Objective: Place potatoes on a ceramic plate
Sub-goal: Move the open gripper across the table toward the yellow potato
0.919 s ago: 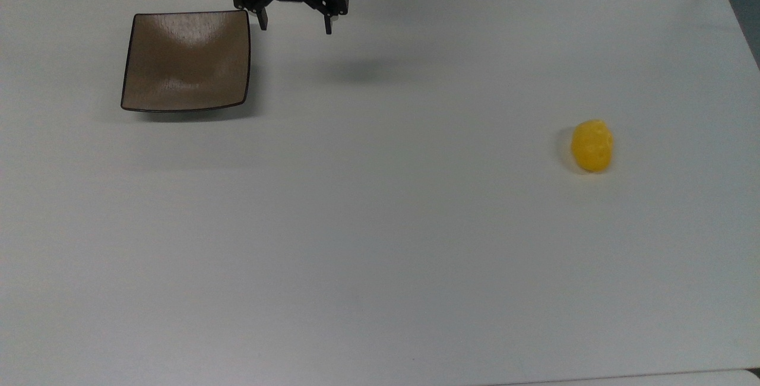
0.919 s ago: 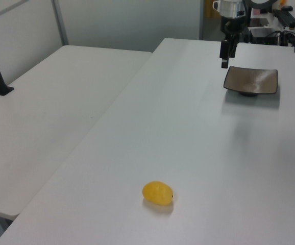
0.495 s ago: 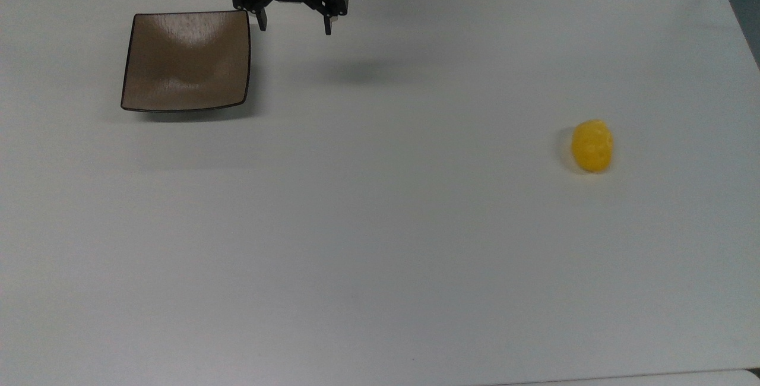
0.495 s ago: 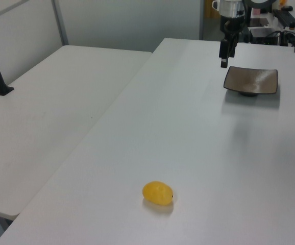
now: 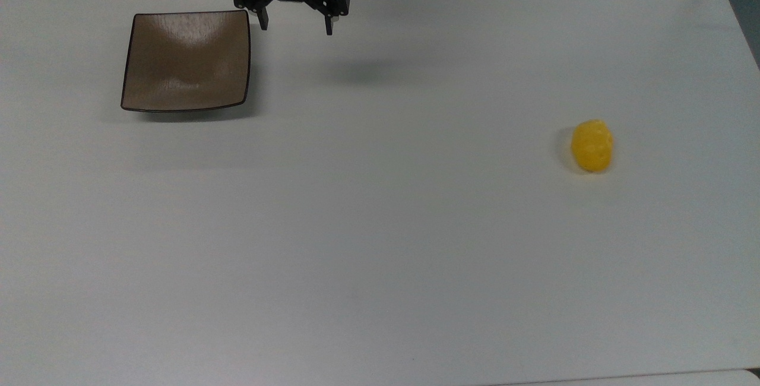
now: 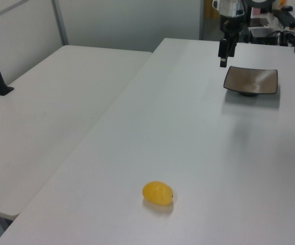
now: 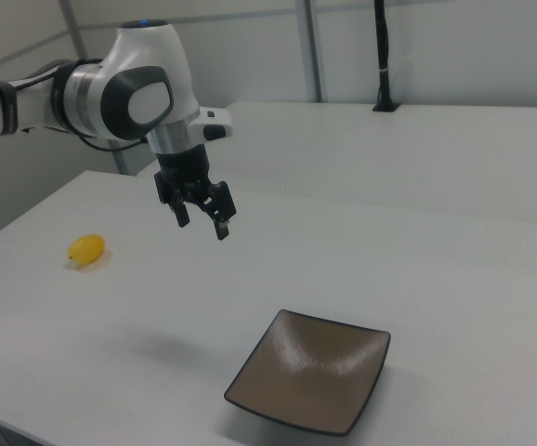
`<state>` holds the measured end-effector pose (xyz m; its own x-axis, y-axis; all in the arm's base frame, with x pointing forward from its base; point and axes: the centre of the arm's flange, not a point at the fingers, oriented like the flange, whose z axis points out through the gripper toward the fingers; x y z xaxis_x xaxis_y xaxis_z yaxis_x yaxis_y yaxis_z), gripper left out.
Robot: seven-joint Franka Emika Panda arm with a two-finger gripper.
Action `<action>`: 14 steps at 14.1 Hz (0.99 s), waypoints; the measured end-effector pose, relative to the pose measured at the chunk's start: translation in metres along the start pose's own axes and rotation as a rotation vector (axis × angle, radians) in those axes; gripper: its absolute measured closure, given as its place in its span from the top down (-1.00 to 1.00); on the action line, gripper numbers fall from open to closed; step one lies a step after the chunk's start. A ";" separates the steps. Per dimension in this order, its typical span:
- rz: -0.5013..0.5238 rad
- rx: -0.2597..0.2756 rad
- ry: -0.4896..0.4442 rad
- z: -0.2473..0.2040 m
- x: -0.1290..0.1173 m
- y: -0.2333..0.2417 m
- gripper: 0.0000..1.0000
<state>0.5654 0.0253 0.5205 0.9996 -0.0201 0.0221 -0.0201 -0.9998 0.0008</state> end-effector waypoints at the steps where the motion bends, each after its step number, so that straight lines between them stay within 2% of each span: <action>1: 0.029 0.000 0.000 0.000 0.000 -0.003 1.00; 3: 0.074 0.005 -0.001 0.000 -0.001 -0.009 1.00; 6: 0.109 0.044 -0.008 0.000 -0.002 -0.031 1.00; 8: 0.135 0.059 -0.005 -0.003 -0.003 -0.068 1.00; 11: 0.168 0.093 0.011 -0.009 0.009 -0.151 1.00; 14: 0.117 0.154 0.075 -0.010 0.021 -0.215 1.00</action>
<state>0.5904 0.2395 0.5304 0.9860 -0.1420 0.0874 -0.1270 -0.9792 -0.1584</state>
